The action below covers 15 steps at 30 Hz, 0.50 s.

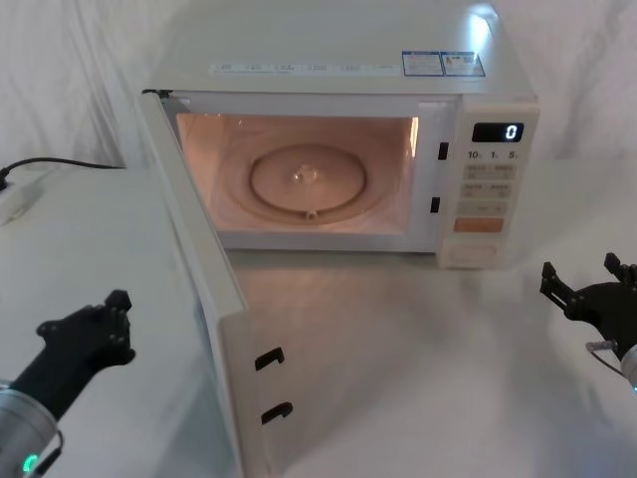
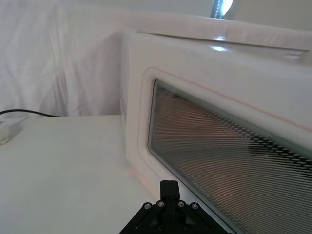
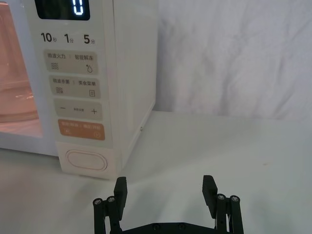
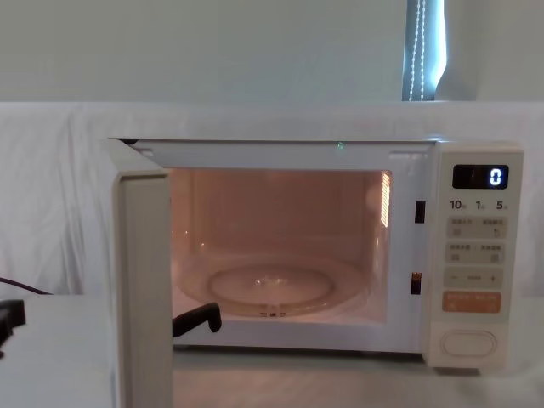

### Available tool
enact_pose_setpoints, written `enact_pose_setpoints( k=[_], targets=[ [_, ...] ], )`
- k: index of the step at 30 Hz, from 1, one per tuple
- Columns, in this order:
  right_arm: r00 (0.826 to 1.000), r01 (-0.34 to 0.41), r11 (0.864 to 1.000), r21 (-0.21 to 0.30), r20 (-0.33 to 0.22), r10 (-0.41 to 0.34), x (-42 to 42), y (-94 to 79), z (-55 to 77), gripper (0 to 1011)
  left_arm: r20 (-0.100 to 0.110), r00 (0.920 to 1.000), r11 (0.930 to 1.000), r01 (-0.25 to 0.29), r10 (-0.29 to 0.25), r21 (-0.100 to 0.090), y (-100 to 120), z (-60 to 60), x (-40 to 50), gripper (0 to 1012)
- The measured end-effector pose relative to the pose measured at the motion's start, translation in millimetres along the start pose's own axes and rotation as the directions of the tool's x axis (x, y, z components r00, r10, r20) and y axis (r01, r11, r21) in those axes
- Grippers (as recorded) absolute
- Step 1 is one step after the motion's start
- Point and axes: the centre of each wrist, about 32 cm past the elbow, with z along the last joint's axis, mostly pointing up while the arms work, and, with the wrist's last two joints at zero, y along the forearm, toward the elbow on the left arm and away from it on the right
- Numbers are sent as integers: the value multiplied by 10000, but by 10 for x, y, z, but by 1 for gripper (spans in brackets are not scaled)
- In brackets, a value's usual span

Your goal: Press the button to open the microwave door with one hand; close the microwave door with the other hand.

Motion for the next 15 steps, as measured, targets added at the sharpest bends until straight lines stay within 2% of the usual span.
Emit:
enact_pose_setpoints(
  k=[6,11,15],
  targets=[
    [10000,1,10000,1,1,-1,0,0,1,1002,-156,9992,9993,371,-370,47,138,157,59,0],
    [10000,0,10000,0,1,0,0,0,0,1002,-463,9963,9973,728,-725,50,279,297,131,0],
    [10000,0,10000,0,1,0,0,0,0,1002,-814,9916,9948,1018,-1009,73,363,390,188,0]
  ],
)
